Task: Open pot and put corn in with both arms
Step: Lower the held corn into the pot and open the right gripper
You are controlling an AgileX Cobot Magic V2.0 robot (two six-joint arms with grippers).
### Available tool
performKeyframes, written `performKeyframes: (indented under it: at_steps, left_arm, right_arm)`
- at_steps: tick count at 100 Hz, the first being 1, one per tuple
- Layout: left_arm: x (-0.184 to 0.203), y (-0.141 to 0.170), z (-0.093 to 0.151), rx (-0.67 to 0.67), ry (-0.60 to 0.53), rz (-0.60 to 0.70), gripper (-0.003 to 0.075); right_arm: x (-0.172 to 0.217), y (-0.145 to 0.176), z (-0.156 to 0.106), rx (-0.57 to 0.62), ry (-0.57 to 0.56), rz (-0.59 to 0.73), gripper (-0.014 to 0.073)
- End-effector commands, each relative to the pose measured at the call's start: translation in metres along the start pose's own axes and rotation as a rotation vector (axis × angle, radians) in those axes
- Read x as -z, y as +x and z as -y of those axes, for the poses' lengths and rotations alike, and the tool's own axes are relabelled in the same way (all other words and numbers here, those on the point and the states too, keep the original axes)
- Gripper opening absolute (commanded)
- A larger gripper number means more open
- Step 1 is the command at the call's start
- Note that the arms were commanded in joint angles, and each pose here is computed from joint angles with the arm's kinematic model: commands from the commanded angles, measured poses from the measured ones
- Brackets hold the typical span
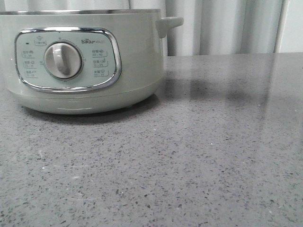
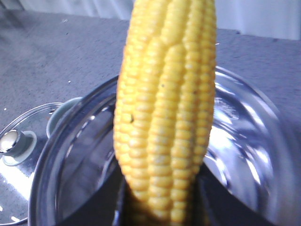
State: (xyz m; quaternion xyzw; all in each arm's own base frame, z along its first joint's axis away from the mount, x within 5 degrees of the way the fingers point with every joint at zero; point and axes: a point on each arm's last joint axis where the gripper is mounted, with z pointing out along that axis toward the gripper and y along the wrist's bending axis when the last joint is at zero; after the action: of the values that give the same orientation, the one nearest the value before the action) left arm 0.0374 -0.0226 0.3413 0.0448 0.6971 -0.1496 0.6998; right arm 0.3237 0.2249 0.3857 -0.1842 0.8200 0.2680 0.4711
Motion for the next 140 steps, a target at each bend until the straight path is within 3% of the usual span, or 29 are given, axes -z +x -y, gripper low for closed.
performKeyframes:
  at_steps: [1, 12, 32, 41, 54, 72, 80, 83, 101, 121, 140]
  left_arm:
    - [0.001, -0.012, 0.003, 0.025, 0.025, 0.042, -0.0018]
    - [0.001, -0.009, 0.005, 0.036, 0.054, 0.01, -0.0018]
    - [0.002, -0.005, 0.008, 0.066, 0.099, -0.034, -0.0018]
    - [0.002, -0.005, 0.008, 0.06, 0.1, -0.035, -0.0018]
    - [0.002, -0.005, 0.009, 0.02, 0.102, -0.036, -0.0018]
    - [0.002, -0.003, 0.009, -0.021, 0.111, -0.054, -0.0018]
    - [0.002, -0.002, 0.01, -0.06, 0.121, -0.064, -0.0018]
    - [0.002, -0.001, 0.011, -0.076, 0.127, -0.068, -0.0018]
    - [0.004, 0.003, 0.017, -0.197, 0.209, -0.107, -0.0018]
    - [0.002, 0.006, 0.016, -0.183, 0.208, -0.1, -0.0018]
    - [-0.002, 0.012, 0.014, -0.23, 0.21, -0.109, -0.0018]
  right_arm:
    - [0.002, -0.026, -0.01, 0.018, -0.024, 0.125, -0.0069]
    - [-0.023, -0.02, -0.007, 0.016, -0.025, 0.053, 0.0017]
    - [-0.034, -0.01, -0.005, 0.021, -0.029, -0.048, 0.0482]
    - [-0.023, -0.017, -0.004, 0.033, -0.021, -0.039, 0.0568]
    - [0.013, -0.035, -0.002, 0.08, 0.009, 0.009, 0.0484]
    - [0.089, -0.057, -0.011, 0.181, 0.061, 0.126, 0.012]
    - [0.125, -0.052, -0.014, 0.22, 0.086, 0.152, -0.0053]
    - [0.138, -0.047, -0.015, 0.229, 0.092, 0.162, -0.008]
    - [0.216, 0.016, -0.01, 0.306, 0.154, 0.204, -0.005]
    - [0.277, 0.112, 0.004, 0.377, 0.212, 0.251, -0.005]
    - [0.319, 0.16, 0.014, 0.315, 0.281, 0.405, -0.005]
